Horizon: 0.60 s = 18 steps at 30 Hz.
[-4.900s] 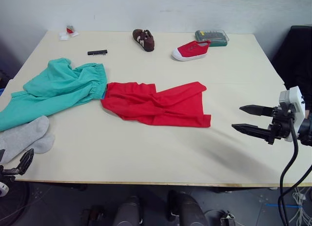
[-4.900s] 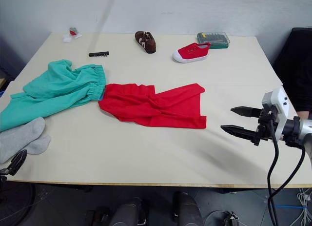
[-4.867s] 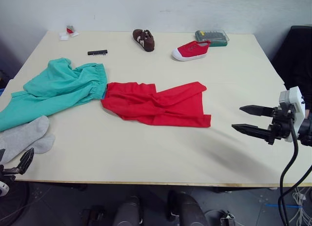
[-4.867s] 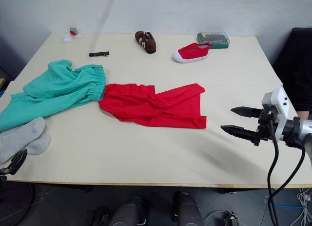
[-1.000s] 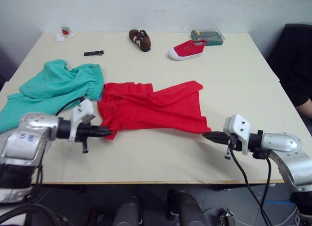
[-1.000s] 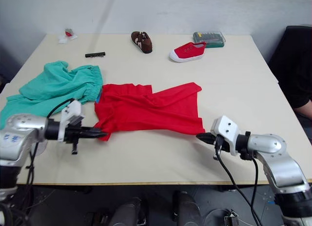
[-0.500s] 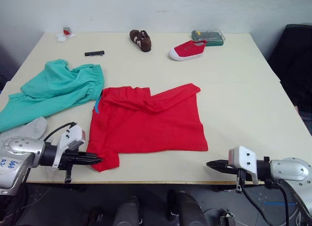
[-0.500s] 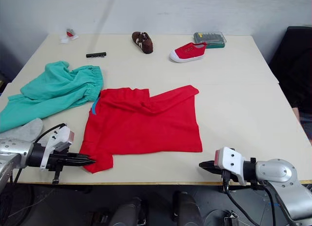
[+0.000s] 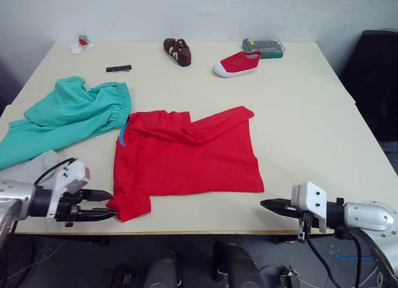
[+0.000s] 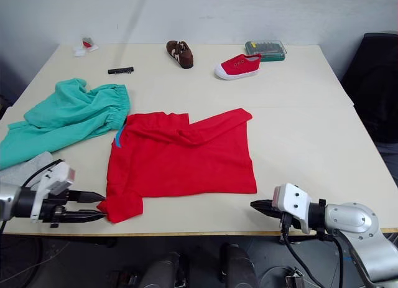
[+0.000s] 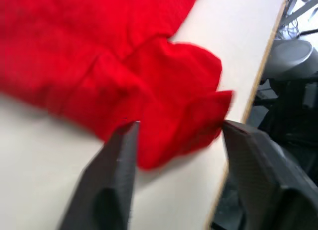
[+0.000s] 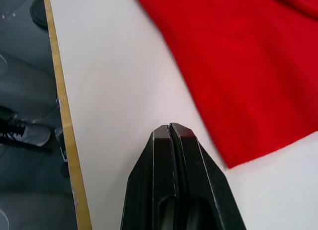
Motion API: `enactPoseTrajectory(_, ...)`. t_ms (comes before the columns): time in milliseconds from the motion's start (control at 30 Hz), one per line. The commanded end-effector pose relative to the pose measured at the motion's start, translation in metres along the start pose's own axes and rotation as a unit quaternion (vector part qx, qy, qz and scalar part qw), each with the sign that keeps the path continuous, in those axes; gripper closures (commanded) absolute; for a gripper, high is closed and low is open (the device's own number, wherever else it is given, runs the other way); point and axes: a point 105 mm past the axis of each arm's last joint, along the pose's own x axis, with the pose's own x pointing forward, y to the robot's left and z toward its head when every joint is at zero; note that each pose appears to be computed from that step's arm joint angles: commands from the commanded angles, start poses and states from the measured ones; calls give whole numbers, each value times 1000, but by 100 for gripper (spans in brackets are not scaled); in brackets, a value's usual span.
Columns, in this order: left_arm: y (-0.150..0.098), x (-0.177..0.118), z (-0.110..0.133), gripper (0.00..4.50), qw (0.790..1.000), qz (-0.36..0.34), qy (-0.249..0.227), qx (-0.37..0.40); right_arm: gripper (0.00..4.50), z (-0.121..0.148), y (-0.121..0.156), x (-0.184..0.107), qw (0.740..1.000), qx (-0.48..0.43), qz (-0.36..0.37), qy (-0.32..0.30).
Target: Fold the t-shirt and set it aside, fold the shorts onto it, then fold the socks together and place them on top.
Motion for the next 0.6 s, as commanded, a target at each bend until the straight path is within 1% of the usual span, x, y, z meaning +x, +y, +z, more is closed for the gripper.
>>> enactPoseTrajectory(33, 7, -17, -8, 45, 999, 49, -5, -14, 450, 18, 0, 3, 999, -9, 7, -32)
enactPoseTrajectory(67, 9, -20, -13, 17, 998, 61, -4, -18, 450, 20, 0, 4, 999, -9, 9, -36)
enactPoseTrajectory(100, 10, -21, -16, 4, 997, 68, -4, -18, 450, 23, -1, 5, 999, -9, 12, -42)
enactPoseTrajectory(133, 8, -21, -15, 4, 998, 68, -11, -16, 450, 27, -1, 7, 999, -10, 17, -49)
enactPoseTrajectory(200, 3, -19, -5, 4, 998, 61, -30, -9, 450, 34, -3, 10, 998, -12, 21, -58)
enactPoseTrajectory(267, -1, -15, 12, 4, 997, 54, -53, 8, 450, 42, -6, 13, 997, -14, 28, -68)
enactPoseTrajectory(333, -1, -14, 23, 4, 996, 55, -68, 16, 450, 46, -8, 15, 997, -13, 31, -72)
enactPoseTrajectory(367, 1, -12, 32, 4, 995, 59, -84, 16, 450, 49, -10, 16, 997, -13, 33, -76)
enactPoseTrajectory(400, 10, -5, 48, 4, 990, 86, -109, 13, 450, 53, -13, 20, 996, -15, 32, -84)
enactPoseTrajectory(467, 34, 7, 73, 4, 977, 158, -141, -13, 450, 62, -16, 26, 995, -18, 32, -97)
enactPoseTrajectory(533, 45, 12, 82, 4, 968, 195, -152, -43, 450, 66, -16, 30, 994, -18, 32, -104)
enactPoseTrajectory(600, 57, 21, 87, 4, 958, 236, -149, -58, 450, 70, -16, 35, 993, -20, 31, -111)
